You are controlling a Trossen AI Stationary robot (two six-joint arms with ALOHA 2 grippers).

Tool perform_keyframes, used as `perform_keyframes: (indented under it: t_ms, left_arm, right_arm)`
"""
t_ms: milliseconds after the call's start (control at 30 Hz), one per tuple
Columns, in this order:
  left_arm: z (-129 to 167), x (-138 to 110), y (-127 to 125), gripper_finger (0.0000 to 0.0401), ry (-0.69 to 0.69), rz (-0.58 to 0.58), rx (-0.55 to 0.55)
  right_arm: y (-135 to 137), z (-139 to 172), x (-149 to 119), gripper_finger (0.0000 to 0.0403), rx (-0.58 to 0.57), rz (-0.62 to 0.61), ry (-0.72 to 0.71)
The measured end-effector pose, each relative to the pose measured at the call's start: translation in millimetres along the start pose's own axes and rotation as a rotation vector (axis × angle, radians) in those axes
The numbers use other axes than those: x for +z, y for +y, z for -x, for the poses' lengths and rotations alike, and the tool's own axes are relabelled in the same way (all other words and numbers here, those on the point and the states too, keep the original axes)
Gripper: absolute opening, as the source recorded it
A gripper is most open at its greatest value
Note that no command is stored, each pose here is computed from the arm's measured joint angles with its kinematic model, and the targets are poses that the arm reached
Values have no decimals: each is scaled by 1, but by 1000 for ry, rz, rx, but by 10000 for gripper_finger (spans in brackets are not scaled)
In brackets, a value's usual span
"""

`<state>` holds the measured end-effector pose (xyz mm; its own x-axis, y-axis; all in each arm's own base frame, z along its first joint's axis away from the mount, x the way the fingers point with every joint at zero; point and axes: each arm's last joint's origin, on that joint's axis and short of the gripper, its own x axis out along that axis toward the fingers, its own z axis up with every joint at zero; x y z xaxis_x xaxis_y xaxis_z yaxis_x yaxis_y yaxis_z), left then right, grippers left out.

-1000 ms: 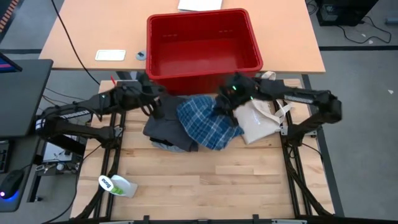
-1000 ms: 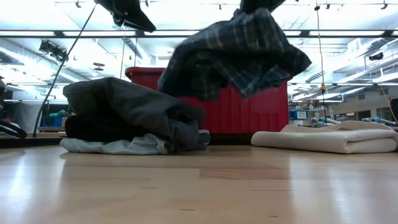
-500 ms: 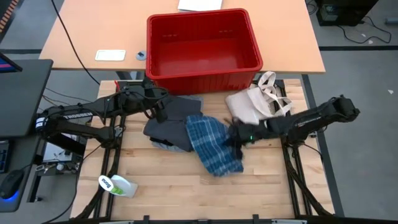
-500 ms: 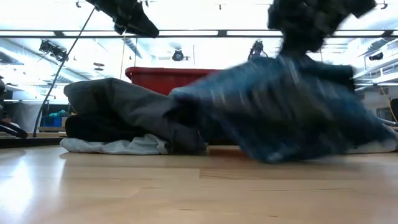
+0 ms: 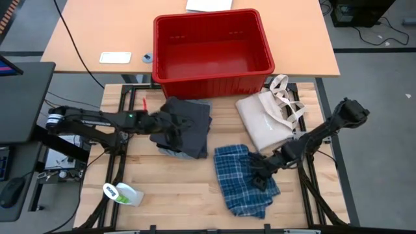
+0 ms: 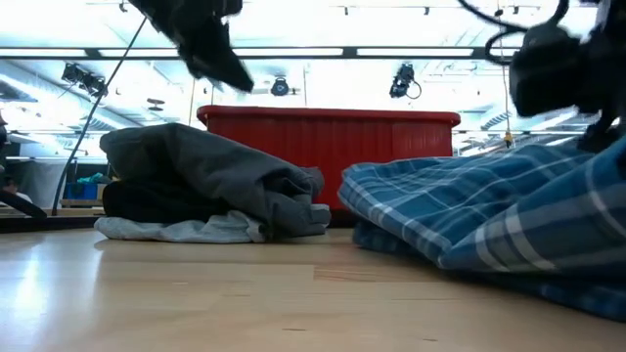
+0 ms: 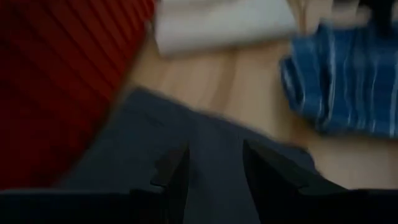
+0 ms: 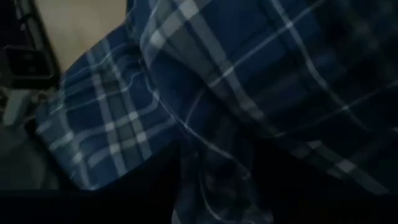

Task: Fold Laundry from Bin
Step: Remove the blue short from the laundry organizer

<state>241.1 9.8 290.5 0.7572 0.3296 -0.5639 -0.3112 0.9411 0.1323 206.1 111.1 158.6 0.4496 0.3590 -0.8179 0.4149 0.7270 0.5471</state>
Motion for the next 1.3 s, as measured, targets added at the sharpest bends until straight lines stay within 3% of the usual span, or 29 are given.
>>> perform_keyframes:
  t_ms: [233, 433, 633, 867, 967, 1167, 1233, 1300]
  left_arm:
    - [-36, -23, -19, 153, 225, -24, 7]
    - [-71, -51, -17, 153, 441, -45, 193]
    - [-88, -72, -21, 153, 587, -40, 252]
    - [-75, -73, -46, 153, 564, -55, 190]
    - [-65, -62, -50, 153, 515, -35, 166]
    - [-34, -26, -57, 153, 385, -38, 93]
    - [-27, -11, -54, 153, 305, -78, 129]
    - [-23, -1, -45, 153, 231, -116, 289]
  right_arm:
    - [35, 34, 1, 227, -115, 34, -17]
    - [52, 63, 10, 226, -226, 187, -182]
    - [49, 65, 15, 226, -321, 299, -268]
    - [37, 70, 23, 218, -540, 372, -412]
    - [31, 74, 42, 202, -645, 412, -532]
    - [12, 85, 100, 172, -719, 490, -621]
    - [1, 89, 124, 165, -762, 520, -655]
    - [-10, 96, 147, 160, -771, 559, -700]
